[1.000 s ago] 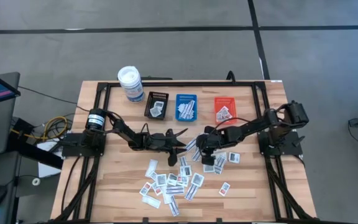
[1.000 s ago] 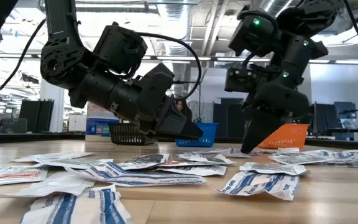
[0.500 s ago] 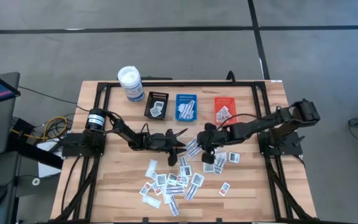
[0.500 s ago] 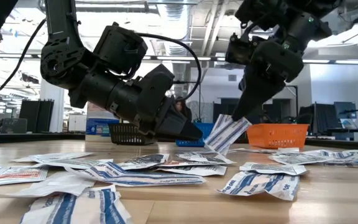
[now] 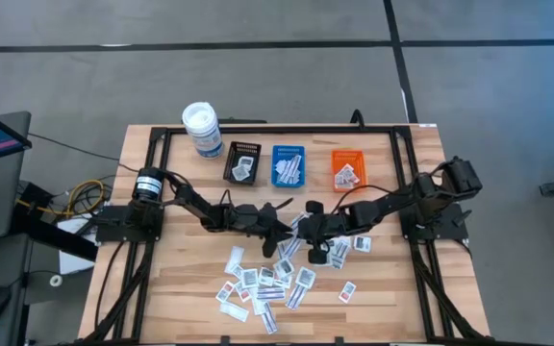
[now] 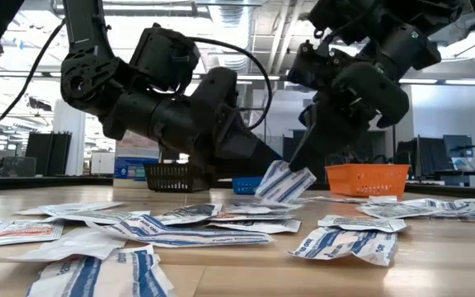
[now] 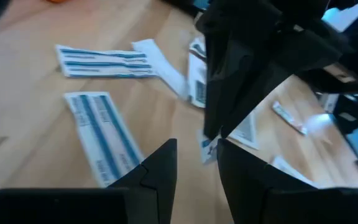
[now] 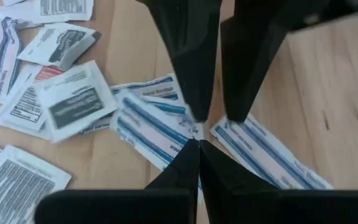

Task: Pick & Place First Aid Supplies
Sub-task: Put the blue bandage into the blue bin

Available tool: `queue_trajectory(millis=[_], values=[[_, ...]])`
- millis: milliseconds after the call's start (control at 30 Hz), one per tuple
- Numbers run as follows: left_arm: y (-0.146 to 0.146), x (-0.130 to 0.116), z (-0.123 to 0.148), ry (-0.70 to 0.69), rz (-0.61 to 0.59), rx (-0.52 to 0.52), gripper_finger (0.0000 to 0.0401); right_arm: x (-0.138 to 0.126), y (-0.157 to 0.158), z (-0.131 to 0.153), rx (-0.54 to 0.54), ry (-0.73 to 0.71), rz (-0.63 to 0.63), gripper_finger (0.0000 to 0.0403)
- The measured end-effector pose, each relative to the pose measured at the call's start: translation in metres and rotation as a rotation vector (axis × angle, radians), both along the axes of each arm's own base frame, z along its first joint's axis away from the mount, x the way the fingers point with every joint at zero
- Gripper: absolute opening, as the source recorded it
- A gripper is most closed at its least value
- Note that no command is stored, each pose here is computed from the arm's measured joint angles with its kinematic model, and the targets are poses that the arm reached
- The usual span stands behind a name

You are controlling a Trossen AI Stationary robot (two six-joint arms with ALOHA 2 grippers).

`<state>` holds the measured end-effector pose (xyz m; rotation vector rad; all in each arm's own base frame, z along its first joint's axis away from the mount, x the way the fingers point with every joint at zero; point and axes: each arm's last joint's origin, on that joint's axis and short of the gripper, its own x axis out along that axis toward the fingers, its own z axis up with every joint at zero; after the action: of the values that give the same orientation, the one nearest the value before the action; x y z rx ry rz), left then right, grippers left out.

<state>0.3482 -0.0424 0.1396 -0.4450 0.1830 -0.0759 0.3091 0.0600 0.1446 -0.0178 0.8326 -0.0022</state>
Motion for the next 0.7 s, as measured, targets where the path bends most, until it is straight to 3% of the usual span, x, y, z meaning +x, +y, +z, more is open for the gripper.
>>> queue_trajectory(millis=[300,567,700], values=[[0.0017,0.0007,0.0006,0.003,0.005,-0.044,0.0115,-0.0004,-0.0016,0.0019,-0.026,-0.005,-0.007,0.0001],[0.0014,0.0006,0.0001,0.009,0.002,-0.043,0.0115,-0.0092,-0.0034,-0.0051,-0.012,0.111,-0.049,0.0001],[0.0015,0.0006,-0.0001,0.010,0.003,-0.043,0.0115,-0.0055,-0.0029,-0.0024,-0.001,0.065,-0.050,0.0001]])
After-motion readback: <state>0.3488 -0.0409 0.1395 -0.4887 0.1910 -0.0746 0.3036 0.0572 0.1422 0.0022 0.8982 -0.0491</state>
